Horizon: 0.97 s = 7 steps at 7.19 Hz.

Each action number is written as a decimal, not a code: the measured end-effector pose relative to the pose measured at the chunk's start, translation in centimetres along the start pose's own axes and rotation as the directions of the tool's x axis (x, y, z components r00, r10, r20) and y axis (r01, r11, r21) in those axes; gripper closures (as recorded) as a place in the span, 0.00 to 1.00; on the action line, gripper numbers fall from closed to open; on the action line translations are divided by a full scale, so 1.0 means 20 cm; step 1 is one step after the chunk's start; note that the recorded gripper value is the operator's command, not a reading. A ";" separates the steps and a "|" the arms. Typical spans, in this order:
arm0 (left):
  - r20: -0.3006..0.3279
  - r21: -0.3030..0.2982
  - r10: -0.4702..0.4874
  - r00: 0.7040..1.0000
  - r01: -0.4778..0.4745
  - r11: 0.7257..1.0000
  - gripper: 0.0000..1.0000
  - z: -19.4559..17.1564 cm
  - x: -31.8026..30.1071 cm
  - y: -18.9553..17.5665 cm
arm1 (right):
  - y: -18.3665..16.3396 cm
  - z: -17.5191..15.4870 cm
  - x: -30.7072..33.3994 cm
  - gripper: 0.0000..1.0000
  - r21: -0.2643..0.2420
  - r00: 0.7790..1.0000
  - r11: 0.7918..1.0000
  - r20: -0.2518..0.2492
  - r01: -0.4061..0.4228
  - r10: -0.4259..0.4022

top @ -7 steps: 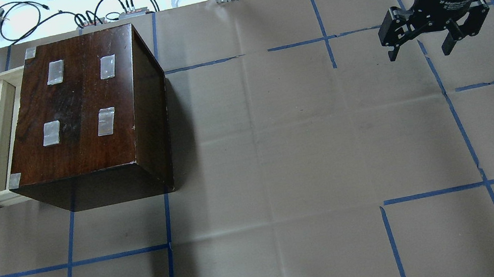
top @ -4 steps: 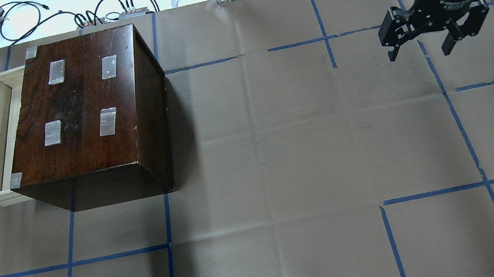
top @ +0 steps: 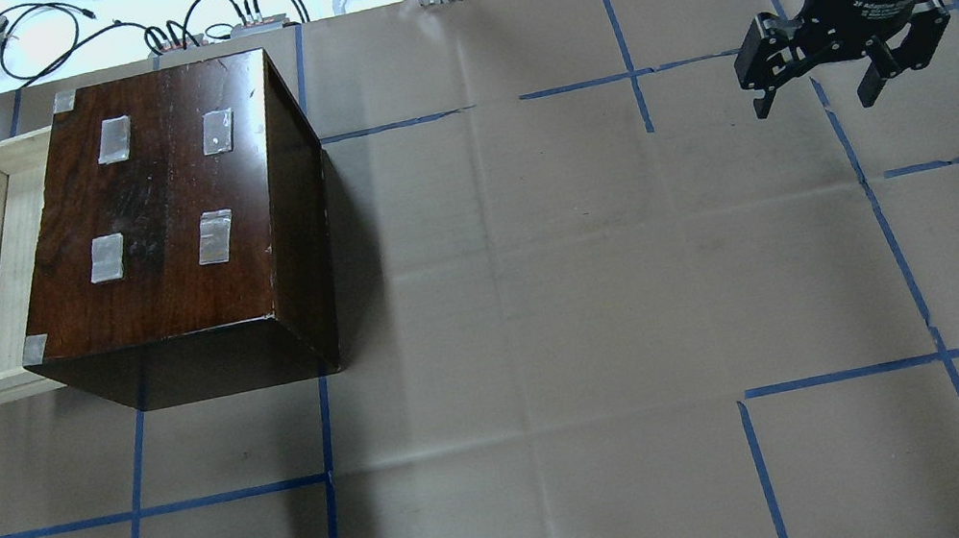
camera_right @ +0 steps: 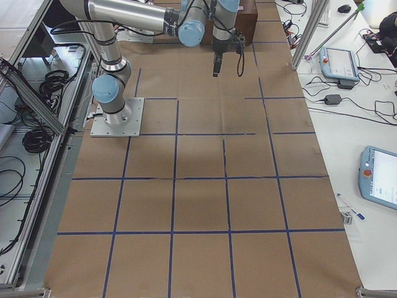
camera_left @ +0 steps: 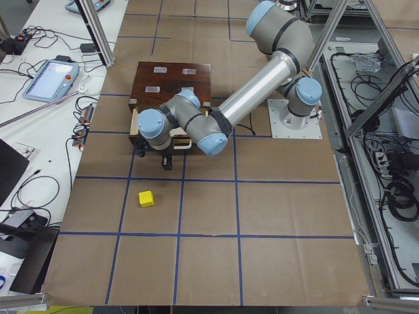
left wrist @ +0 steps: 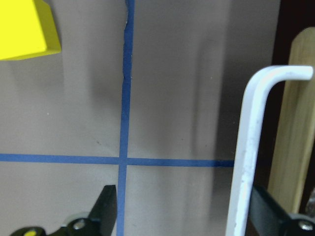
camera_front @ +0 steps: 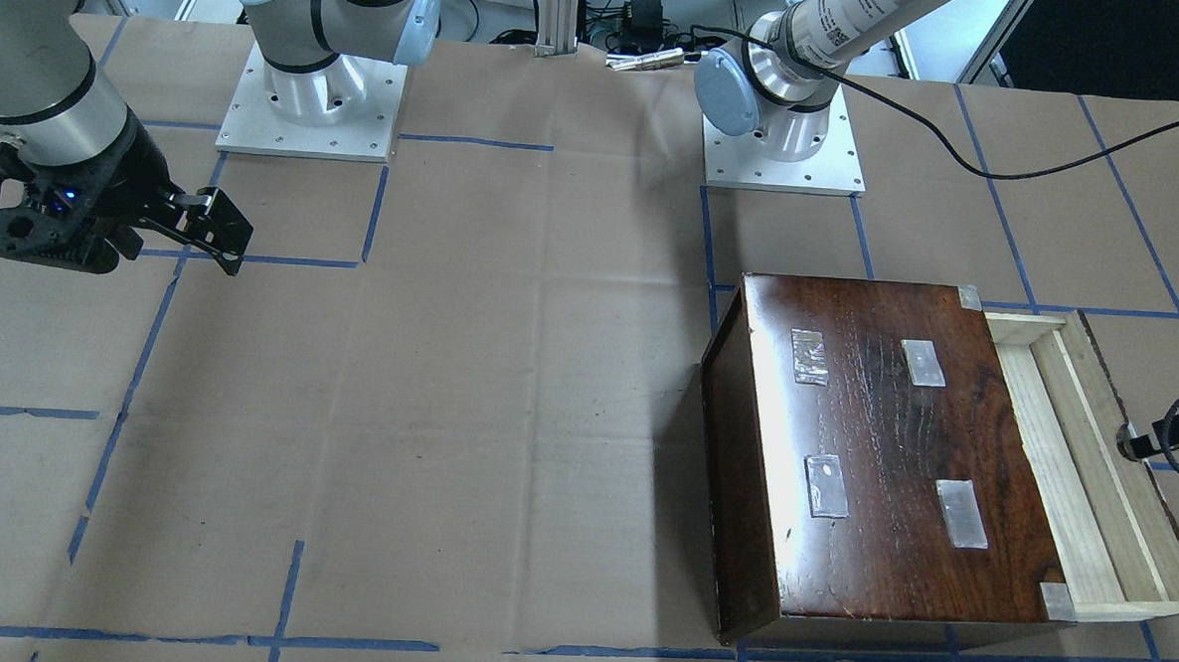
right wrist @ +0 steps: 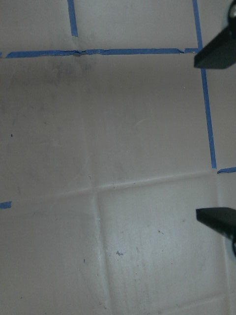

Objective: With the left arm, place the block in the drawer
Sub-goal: 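Release the handle and move the left gripper over the yellow cube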

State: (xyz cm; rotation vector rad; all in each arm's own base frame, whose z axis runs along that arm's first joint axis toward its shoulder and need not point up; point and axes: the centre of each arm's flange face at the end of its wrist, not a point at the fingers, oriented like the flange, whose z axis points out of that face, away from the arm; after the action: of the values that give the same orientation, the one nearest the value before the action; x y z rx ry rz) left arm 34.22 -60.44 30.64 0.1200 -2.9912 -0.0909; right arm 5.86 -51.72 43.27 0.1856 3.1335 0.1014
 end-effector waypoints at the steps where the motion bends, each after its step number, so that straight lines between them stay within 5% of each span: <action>1: 0.005 -0.003 0.000 1.000 0.000 1.000 0.08 0.00 -0.02 0.00 | 0.00 0.00 0.00 0.00 0.000 1.000 1.000 0.000 0.000 0.000; 7: 0.050 0.048 0.018 0.999 -0.021 0.999 0.05 -0.07 -0.13 -0.12 | 0.00 0.00 0.00 0.00 -0.001 1.000 1.000 0.000 0.000 0.000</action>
State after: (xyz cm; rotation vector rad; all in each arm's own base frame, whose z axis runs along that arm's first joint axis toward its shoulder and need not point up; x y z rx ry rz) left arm 37.09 -62.75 31.41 0.0951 -3.0444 -0.0199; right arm 5.86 -51.72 43.22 0.1862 3.1333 0.1032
